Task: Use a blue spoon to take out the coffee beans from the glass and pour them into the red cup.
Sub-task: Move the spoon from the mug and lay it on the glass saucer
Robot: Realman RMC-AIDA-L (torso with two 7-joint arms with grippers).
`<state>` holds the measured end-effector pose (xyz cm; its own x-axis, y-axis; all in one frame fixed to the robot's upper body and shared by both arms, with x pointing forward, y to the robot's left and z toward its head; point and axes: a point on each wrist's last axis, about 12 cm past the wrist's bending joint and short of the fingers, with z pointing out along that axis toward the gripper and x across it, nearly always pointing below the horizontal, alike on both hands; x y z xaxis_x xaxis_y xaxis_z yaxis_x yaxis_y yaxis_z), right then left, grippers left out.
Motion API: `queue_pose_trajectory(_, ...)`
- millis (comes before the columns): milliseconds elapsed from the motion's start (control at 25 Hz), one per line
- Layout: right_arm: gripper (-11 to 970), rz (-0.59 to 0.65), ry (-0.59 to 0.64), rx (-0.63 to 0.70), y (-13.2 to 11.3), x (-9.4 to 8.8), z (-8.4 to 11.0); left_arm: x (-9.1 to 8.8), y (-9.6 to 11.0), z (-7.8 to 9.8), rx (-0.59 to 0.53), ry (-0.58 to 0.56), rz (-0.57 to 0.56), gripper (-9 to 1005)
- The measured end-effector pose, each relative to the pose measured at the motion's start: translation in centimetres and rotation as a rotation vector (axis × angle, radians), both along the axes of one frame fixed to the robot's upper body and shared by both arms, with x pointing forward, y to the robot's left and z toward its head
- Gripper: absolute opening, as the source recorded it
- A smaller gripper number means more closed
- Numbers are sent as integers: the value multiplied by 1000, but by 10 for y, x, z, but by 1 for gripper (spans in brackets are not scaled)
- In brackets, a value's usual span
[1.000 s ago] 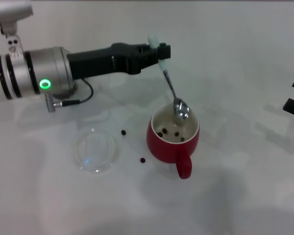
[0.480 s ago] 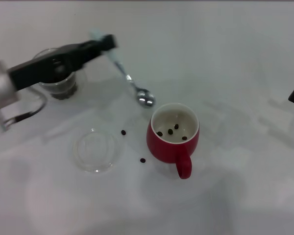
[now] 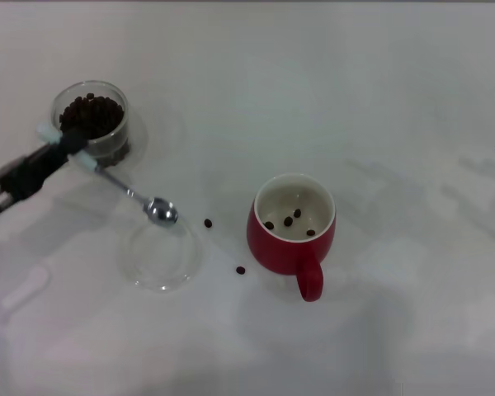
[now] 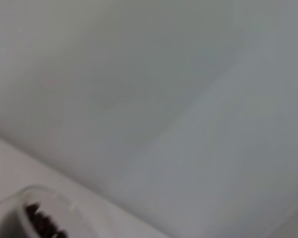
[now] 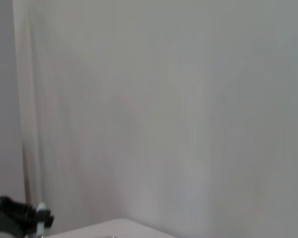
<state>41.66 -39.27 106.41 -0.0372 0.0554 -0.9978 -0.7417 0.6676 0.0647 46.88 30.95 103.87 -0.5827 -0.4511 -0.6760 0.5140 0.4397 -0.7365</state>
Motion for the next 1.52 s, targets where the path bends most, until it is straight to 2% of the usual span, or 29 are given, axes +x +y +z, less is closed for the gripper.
queue_pose_trajectory(200,598,-4,-3,7,-2,2,2,-13,1,-14,7,61,42,171)
queue_pose_trajectory(400,599,-7,-1,6,-3,0,2,-17,1,-22,19,93,71,174)
queue_pose_trajectory(920,599,-38,-3,21,-6,-10,0,-11,-24,-40,64,142,81,182)
queue_pose_trajectory(1280,599,-51,-6,25,-7,-12,0,-10,-49,-51,112,172,11,187)
queue_pose_trajectory(1520,599,-49,-4,25,-7,-12,0,-11,-49,-50,110,165,4,190)
